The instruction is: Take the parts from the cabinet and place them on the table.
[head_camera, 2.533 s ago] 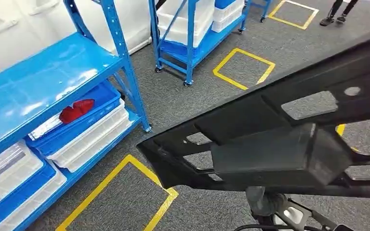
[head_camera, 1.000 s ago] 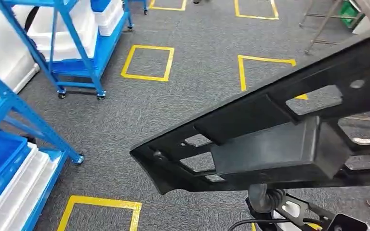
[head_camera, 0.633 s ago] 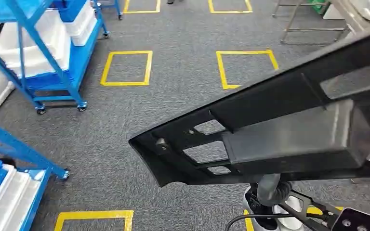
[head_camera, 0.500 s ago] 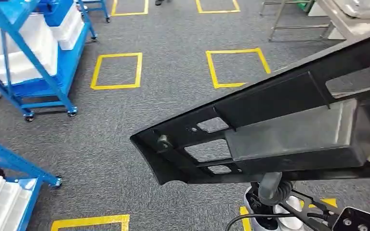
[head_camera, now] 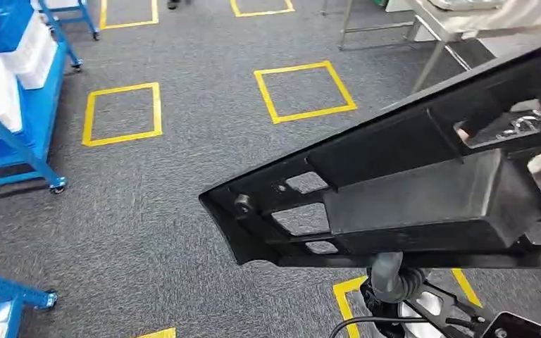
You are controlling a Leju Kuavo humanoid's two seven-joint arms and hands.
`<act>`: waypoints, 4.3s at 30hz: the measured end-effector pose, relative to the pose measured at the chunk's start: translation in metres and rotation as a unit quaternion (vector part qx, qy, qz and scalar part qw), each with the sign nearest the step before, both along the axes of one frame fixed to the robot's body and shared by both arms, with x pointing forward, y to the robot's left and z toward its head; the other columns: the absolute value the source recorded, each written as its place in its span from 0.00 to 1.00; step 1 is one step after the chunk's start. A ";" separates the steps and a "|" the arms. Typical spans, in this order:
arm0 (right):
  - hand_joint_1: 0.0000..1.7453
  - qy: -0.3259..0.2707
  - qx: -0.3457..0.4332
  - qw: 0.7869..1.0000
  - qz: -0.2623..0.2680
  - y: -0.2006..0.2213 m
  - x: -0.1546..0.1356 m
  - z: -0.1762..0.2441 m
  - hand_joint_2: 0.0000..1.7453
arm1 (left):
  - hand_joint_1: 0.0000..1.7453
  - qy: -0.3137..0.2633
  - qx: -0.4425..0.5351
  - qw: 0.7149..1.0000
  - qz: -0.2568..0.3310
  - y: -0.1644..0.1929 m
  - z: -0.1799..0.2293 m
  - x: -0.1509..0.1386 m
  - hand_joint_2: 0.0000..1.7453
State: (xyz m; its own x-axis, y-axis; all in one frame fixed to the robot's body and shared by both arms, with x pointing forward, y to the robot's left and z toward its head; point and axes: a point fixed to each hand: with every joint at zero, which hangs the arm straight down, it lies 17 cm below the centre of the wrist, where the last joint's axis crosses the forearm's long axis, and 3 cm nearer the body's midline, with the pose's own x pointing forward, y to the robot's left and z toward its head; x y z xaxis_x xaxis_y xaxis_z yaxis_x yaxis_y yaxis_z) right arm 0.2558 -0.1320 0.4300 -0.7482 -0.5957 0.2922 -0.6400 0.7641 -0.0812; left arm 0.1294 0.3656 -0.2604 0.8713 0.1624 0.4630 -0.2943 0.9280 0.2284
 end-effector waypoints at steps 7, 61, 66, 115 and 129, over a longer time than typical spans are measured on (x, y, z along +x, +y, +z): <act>1.00 0.000 -0.014 1.000 -0.026 0.006 0.003 -0.002 1.00 | 0.00 0.003 -0.010 1.000 -0.022 -0.012 -0.001 0.003 0.00; 1.00 0.128 -0.116 0.981 0.090 0.080 0.052 -0.093 1.00 | 0.00 0.010 -0.035 0.999 -0.023 -0.057 -0.006 -0.009 0.00; 1.00 0.131 -0.124 0.980 0.090 0.080 0.050 -0.100 1.00 | 0.00 0.003 -0.040 0.999 -0.022 -0.060 -0.005 -0.006 0.00; 1.00 0.094 -0.116 0.984 0.099 0.062 0.041 -0.065 1.00 | 0.00 -0.011 -0.069 0.998 -0.006 -0.067 -0.003 0.003 0.00; 1.00 0.110 -0.114 0.982 0.098 0.056 0.039 -0.077 1.00 | 0.00 -0.021 -0.087 0.996 -0.012 -0.074 -0.002 0.005 0.00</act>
State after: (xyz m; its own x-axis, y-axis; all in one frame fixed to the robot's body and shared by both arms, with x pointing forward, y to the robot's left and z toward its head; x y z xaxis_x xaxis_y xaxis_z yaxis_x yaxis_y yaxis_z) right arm 0.2946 -0.0761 0.3529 -0.5287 -0.6229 0.5766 -0.7946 0.6021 -0.0780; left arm 0.1348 0.2912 -0.2621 0.8568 0.2228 0.4650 -0.2774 0.9594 0.0514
